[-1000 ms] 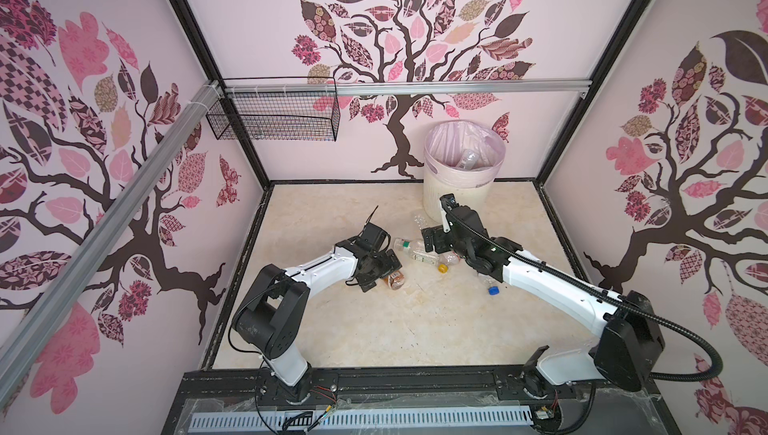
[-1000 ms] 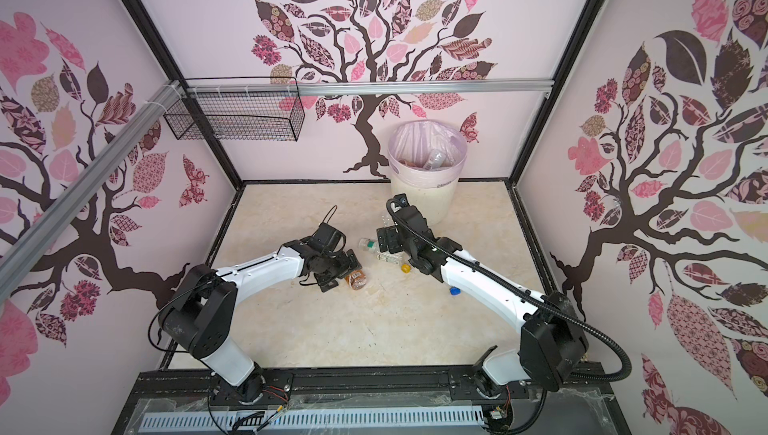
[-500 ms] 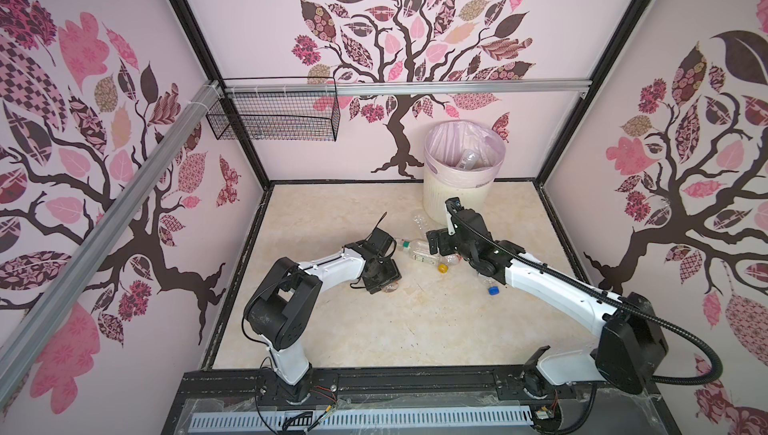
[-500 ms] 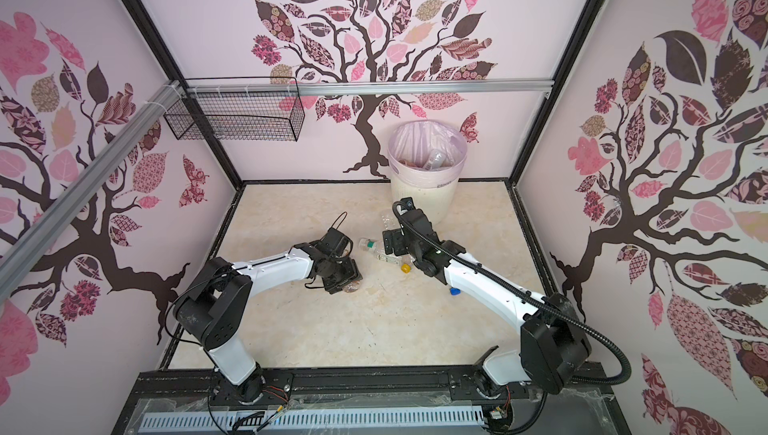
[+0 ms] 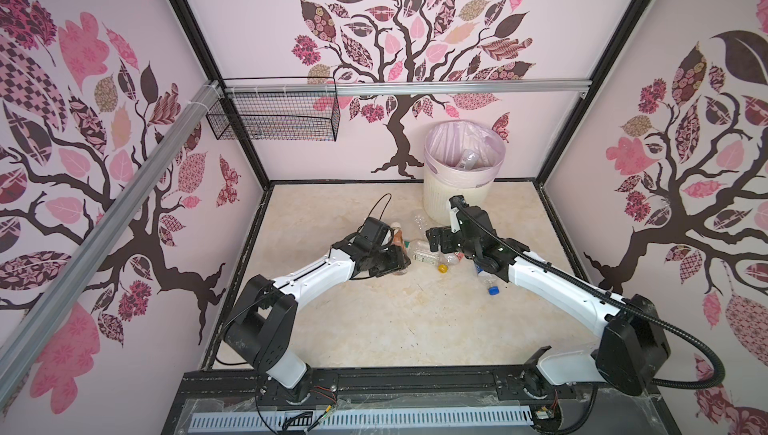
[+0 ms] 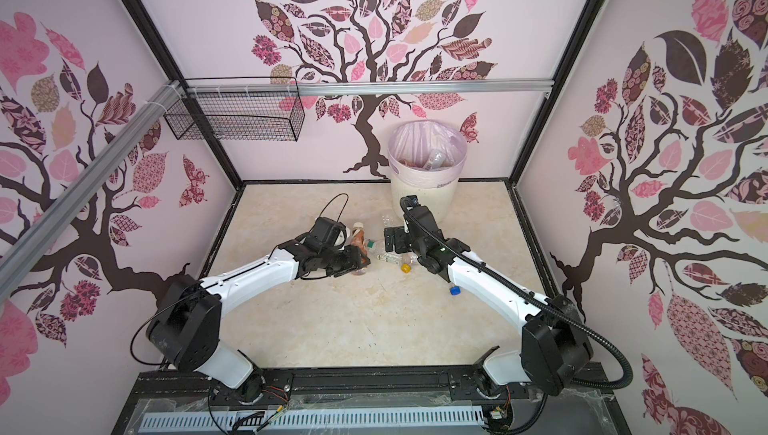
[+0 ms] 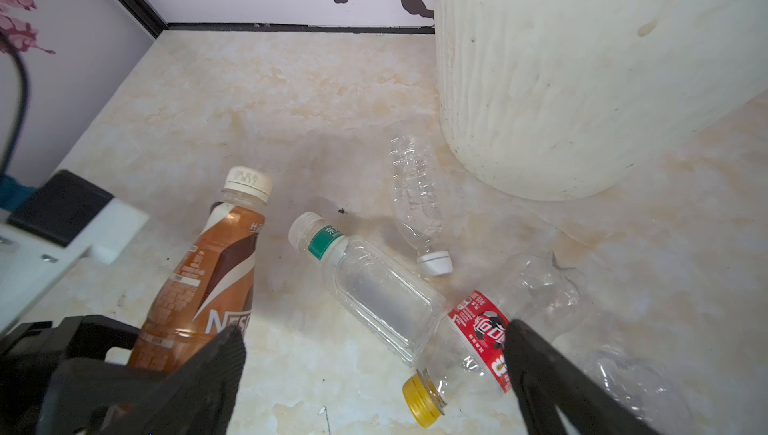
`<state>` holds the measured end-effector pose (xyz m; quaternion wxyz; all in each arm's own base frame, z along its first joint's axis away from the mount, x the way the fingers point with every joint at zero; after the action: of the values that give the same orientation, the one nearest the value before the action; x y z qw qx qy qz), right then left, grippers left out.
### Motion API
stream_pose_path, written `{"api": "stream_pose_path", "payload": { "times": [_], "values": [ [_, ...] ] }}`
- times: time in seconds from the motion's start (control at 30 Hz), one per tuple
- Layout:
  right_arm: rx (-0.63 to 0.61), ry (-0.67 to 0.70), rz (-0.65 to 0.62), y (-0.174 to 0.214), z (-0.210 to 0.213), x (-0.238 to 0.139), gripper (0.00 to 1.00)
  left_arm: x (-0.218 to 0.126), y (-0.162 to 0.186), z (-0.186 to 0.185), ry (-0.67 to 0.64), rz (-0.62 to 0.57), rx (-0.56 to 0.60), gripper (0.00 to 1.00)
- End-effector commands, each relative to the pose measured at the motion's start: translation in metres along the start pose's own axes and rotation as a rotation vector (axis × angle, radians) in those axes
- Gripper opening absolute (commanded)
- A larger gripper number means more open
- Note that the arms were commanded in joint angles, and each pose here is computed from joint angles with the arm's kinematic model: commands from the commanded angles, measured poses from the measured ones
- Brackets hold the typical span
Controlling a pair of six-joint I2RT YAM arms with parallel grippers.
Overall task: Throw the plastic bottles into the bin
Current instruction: 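Lift the Nescafe bottle upright with the left gripper toward the right gripper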
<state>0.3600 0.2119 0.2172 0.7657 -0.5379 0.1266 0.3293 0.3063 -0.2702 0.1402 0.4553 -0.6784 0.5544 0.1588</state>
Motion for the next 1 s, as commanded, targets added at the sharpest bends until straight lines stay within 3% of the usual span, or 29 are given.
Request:
{"api": "stream_pose_path", "payload": {
  "times": [0.0,0.17,0.37,0.63,0.97],
  "values": [
    [0.092,-0.132,-0.055,-0.039,0.027,-0.023,0.99,-0.018,-0.011,-0.018,0.065,-0.087,0.163,0.52],
    [0.133,-0.231,-0.096,-0.070,0.050,-0.037,0.99,-0.041,-0.019,-0.028,0.079,-0.167,0.265,0.52],
    [0.167,-0.347,-0.086,-0.090,0.078,-0.038,0.96,-0.054,-0.022,-0.035,0.102,-0.218,0.303,0.52],
    [0.205,-0.438,0.013,-0.077,0.098,-0.017,0.82,-0.059,-0.020,-0.038,0.110,-0.233,0.319,0.52],
    [0.166,-0.460,0.076,-0.053,0.115,-0.001,0.77,-0.059,-0.022,-0.040,0.116,-0.239,0.323,0.52]
  ]
}}
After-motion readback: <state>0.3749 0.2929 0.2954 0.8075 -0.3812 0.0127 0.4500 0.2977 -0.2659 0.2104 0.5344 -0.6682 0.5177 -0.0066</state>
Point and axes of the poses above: each gripper's point midway between its finger pads, its own x axis out along the fingers, its own z axis along the line the jaws close on, y = z × x, the point moved 1 cm from there along -x, back along the fingers, and after that the axes turned 11 degrees about x, right-handed, at the moved point
